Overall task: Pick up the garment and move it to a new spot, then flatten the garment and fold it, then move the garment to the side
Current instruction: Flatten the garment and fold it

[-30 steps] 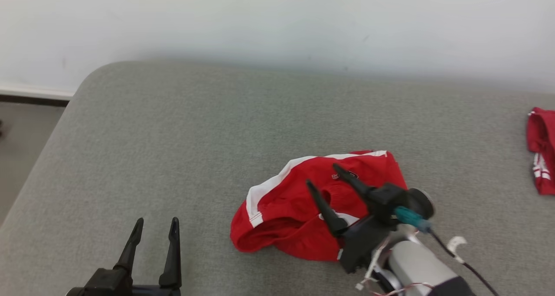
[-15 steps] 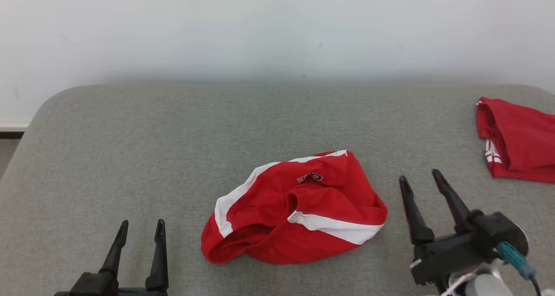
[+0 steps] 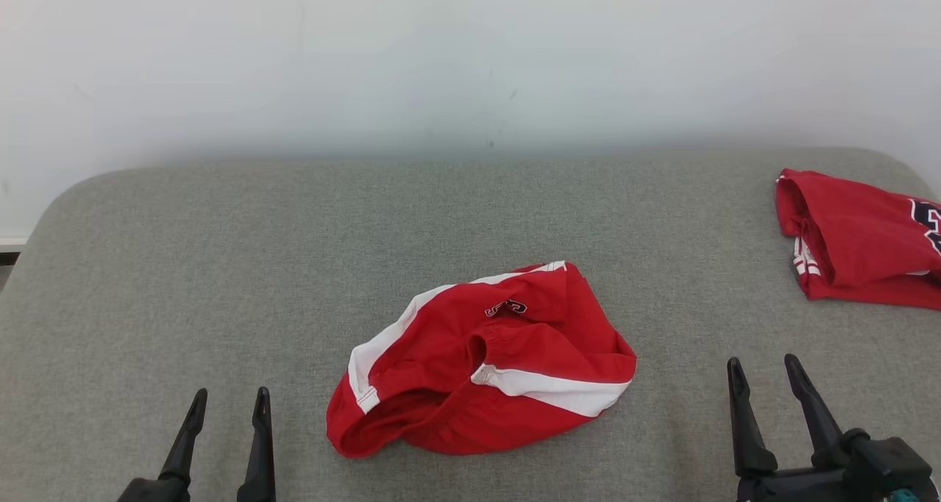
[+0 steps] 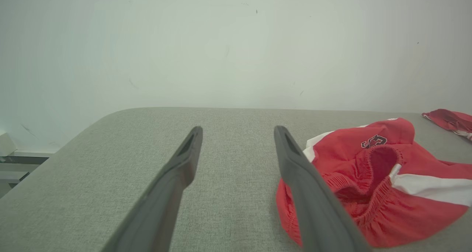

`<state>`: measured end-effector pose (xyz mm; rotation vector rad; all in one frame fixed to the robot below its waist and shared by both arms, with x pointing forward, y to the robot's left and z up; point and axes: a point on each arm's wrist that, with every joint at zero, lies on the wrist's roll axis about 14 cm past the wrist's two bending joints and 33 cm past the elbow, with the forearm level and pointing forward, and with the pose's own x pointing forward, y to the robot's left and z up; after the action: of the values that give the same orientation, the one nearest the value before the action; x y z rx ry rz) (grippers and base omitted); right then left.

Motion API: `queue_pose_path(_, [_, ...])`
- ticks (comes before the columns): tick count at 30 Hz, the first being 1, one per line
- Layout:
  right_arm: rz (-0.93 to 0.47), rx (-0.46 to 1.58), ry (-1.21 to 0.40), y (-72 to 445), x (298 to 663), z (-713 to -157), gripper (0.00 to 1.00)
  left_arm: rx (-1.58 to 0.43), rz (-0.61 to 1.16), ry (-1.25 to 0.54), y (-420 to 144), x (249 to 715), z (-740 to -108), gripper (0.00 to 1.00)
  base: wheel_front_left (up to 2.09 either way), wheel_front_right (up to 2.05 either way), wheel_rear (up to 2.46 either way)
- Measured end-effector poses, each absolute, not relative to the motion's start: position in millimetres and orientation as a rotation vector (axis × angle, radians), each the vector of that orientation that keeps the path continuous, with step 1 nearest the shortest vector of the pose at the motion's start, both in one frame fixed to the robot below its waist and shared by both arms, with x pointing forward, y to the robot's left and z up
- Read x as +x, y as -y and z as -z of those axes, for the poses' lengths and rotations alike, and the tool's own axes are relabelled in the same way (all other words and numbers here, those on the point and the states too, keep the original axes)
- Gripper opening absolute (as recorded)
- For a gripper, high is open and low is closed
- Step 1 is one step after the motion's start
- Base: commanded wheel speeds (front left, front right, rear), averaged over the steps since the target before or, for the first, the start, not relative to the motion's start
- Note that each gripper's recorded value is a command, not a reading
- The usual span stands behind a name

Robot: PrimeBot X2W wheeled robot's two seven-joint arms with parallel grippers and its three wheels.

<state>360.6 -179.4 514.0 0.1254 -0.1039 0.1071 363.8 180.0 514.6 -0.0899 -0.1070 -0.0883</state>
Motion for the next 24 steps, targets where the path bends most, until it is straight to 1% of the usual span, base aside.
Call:
queue_pose_path(8, [-0.099,0.138,0.086,178,356,-508,1.0,-0.084,0.092,0.101,-181,365,-513,1.0,0.0,0.0,0.0])
queue_pose_path(11, [-0.104,0.139,0.079,176,358,-506,1.0,-0.088,0.12,0.093,-171,368,-511,1.0,0.0,0.0,0.0])
queue_pose_path(16, [-0.111,0.14,0.084,174,363,-508,1.0,-0.092,0.213,0.117,-140,383,-520,1.0,0.0,0.0,0.0])
queue_pose_path(21, [-0.087,0.147,0.071,181,363,-503,1.0,-0.092,0.361,0.118,-91,397,-523,1.0,0.0,0.0,0.0])
queue_pose_path(24, [-0.06,0.152,0.059,188,361,-499,1.0,-0.092,0.451,0.087,-62,399,-514,1.0,0.0,0.0,0.0])
